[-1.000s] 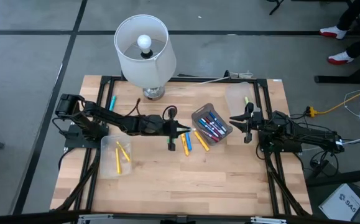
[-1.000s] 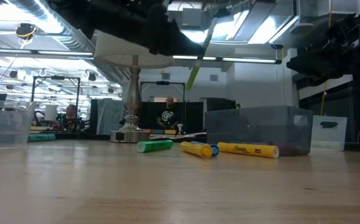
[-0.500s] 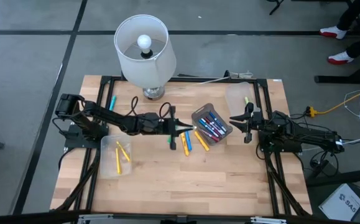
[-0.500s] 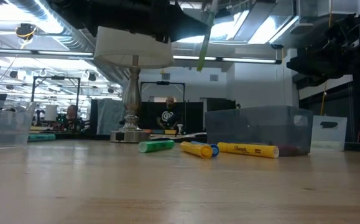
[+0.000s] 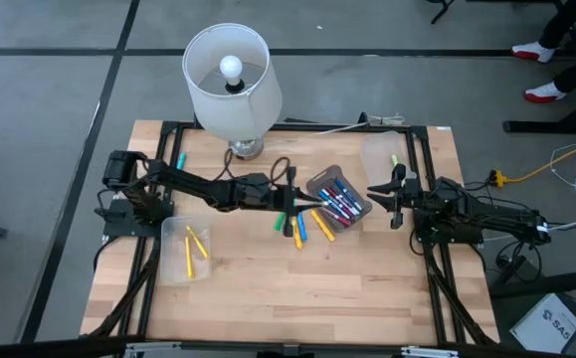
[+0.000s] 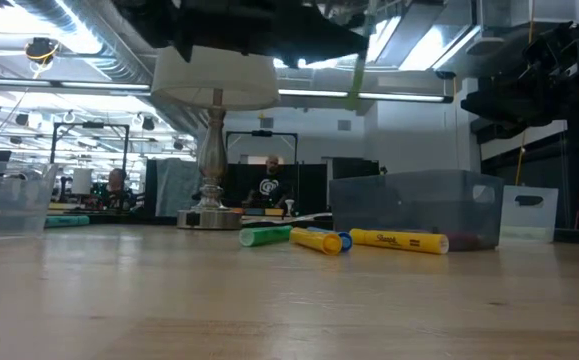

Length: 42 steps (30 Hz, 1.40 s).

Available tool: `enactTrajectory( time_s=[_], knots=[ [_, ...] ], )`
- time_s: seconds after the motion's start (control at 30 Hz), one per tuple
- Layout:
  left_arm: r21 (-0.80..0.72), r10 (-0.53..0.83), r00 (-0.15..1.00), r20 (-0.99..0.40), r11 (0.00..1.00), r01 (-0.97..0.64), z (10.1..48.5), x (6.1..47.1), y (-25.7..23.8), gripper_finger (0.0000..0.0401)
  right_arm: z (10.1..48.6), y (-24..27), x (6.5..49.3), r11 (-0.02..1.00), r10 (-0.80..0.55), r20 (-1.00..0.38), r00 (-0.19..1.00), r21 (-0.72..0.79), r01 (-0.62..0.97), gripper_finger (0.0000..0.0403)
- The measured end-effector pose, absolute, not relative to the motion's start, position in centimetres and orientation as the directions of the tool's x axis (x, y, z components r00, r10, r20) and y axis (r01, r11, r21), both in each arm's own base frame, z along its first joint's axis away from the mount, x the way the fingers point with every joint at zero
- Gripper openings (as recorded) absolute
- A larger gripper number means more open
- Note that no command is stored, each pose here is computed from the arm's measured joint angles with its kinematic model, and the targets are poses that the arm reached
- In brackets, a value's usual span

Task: Pick & Place Markers
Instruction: Put the light green marker pen into the black bin

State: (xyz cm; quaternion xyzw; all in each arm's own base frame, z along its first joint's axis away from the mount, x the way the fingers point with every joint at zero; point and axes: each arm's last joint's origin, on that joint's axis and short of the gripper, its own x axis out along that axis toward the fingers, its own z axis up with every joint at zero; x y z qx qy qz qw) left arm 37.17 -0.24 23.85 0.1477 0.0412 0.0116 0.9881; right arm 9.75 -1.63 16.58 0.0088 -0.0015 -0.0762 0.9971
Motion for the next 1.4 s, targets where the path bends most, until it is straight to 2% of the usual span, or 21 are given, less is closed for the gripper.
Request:
enactTrajectory(
  time_s=[0.23, 0.53, 0.83, 1.03, 1.2, 1.4],
  knots=[
    [0.357, 0.065, 0.984, -0.169, 0.934, 0.0, 23.6, 40.0, 0.1, 0.0024, 16.6, -1.6, 9.8, 0.988, -0.152, 0.002, 0.988, 0.018, 0.152, 0.009],
    [0.425, 0.08, 0.974, -0.214, 0.905, 0.019, 23.5, 42.0, 0.6, 0.0024, 16.6, -1.6, 9.8, 0.988, -0.152, 0.002, 0.988, 0.018, 0.152, 0.009],
    [0.613, 0.134, 0.942, -0.307, 0.785, 0.089, 23.2, 42.3, 1.0, 0.0024, 16.6, -1.6, 9.8, 0.988, -0.152, 0.002, 0.988, 0.018, 0.152, 0.009],
    [0.675, 0.159, 0.92, -0.357, 0.725, 0.137, 21.7, 42.6, 1.1, 0.0024, 16.6, -1.6, 9.8, 0.988, -0.152, 0.002, 0.988, 0.018, 0.152, 0.0091],
    [0.747, 0.257, 0.897, -0.361, 0.655, 0.113, 20.6, 44.4, 1.5, 0.0024, 16.6, -1.6, 9.8, 0.988, -0.152, 0.002, 0.988, 0.018, 0.152, 0.009],
    [0.771, 0.283, 0.864, -0.416, 0.614, 0.171, 20.3, 46.2, 1.7, 0.0024, 16.6, -1.6, 9.8, 0.988, -0.152, 0.002, 0.988, 0.018, 0.152, 0.009]
  ],
)
